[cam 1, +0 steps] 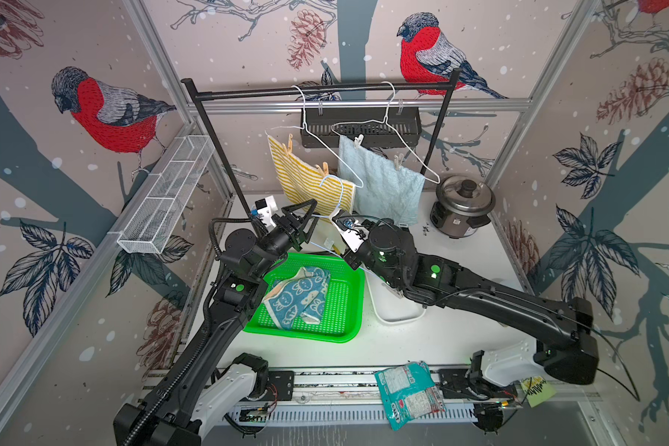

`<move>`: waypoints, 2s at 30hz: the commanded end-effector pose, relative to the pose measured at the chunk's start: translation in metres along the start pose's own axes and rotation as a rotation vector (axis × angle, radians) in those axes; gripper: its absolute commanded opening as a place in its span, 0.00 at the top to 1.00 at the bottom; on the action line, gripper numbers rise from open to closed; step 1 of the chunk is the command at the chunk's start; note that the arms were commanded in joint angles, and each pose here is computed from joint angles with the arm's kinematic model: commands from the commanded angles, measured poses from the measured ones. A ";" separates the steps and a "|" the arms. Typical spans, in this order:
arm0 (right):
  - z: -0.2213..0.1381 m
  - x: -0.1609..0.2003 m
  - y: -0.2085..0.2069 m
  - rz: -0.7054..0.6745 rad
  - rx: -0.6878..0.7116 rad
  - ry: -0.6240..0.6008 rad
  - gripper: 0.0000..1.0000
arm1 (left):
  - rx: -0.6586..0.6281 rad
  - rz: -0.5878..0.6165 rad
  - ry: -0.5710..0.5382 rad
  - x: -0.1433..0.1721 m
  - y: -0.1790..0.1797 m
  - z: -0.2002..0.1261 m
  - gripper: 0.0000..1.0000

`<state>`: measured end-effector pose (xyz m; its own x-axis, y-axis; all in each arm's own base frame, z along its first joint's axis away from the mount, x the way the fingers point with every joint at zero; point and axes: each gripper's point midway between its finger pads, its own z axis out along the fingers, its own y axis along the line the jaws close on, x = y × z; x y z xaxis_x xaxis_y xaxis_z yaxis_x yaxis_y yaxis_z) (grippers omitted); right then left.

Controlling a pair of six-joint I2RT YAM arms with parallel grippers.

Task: Remove the clothespins securing towels to the hanger
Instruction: Place the hanger on the clothesline.

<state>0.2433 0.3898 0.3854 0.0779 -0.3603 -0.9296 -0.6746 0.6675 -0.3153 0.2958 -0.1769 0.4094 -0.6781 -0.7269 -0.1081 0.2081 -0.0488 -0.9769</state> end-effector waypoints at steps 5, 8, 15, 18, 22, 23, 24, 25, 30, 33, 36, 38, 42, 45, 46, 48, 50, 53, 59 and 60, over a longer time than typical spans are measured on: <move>-0.006 -0.008 -0.003 0.044 -0.025 -0.044 0.88 | 0.052 0.008 -0.070 -0.010 -0.013 -0.003 1.00; -0.020 -0.008 0.000 0.074 -0.161 -0.073 0.64 | 0.051 -0.008 -0.073 -0.011 -0.013 -0.003 1.00; -0.067 -0.002 -0.024 0.189 -0.369 -0.135 0.19 | 0.050 -0.002 -0.062 -0.008 -0.012 -0.004 1.00; -0.075 0.006 -0.017 0.202 -0.436 -0.107 0.16 | 0.053 -0.001 -0.067 -0.009 -0.012 -0.005 1.00; -0.072 0.023 -0.008 0.210 -0.468 -0.048 0.16 | 0.058 0.003 -0.069 -0.009 -0.013 -0.006 1.00; -0.071 0.027 -0.005 0.214 -0.482 -0.036 0.16 | 0.059 0.003 -0.067 -0.008 -0.014 -0.006 1.00; -0.070 0.030 -0.003 0.219 -0.487 -0.026 0.17 | 0.058 0.003 -0.067 -0.008 -0.014 -0.006 1.00; -0.068 0.033 -0.003 0.223 -0.485 -0.017 0.18 | 0.062 0.005 -0.065 -0.008 -0.015 -0.006 1.00; -0.058 0.043 -0.001 0.219 -0.474 0.020 0.35 | 0.073 0.022 -0.047 -0.005 -0.021 -0.006 1.00; -0.054 0.043 0.003 0.212 -0.492 0.027 0.50 | 0.081 0.027 -0.042 -0.003 -0.024 -0.008 1.00; -0.049 0.044 0.008 0.206 -0.520 0.044 0.73 | 0.094 0.045 -0.045 -0.003 -0.029 -0.010 1.00; -0.048 0.040 0.008 0.206 -0.530 0.046 0.93 | 0.101 0.070 -0.056 -0.004 -0.032 -0.012 1.00; -0.044 0.029 0.005 0.213 -0.520 0.030 1.00 | 0.050 0.215 -0.114 -0.009 -0.039 -0.022 0.53; -0.037 0.022 -0.003 0.227 -0.465 0.040 1.00 | -0.106 0.413 -0.217 -0.023 -0.047 -0.044 0.14; -0.032 0.021 -0.005 0.231 -0.439 0.052 1.00 | -0.159 0.486 -0.260 -0.028 -0.056 -0.056 0.02; -0.025 0.018 -0.011 0.234 -0.382 0.066 1.00 | -0.225 0.608 -0.310 -0.032 -0.068 -0.077 0.02; -0.015 0.013 -0.013 0.237 -0.347 0.062 1.00 | -0.238 0.718 -0.345 -0.030 -0.084 -0.098 0.01; 0.001 -0.001 -0.018 0.230 -0.291 0.048 1.00 | -0.260 0.840 -0.430 -0.030 -0.101 -0.132 0.01; 0.032 -0.026 -0.034 0.172 -0.122 0.070 1.00 | -0.455 0.975 -0.634 -0.047 -0.107 -0.201 0.02; 0.035 -0.030 -0.035 0.169 -0.108 0.065 1.00 | -0.481 0.980 -0.649 -0.048 -0.104 -0.208 0.01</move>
<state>0.2722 0.4065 0.4118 -0.1027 -0.2747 -0.9560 -0.8209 0.5661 -0.0744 0.1618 -0.0236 0.5045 0.0839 -0.6442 -0.7602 0.2571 0.7511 -0.6081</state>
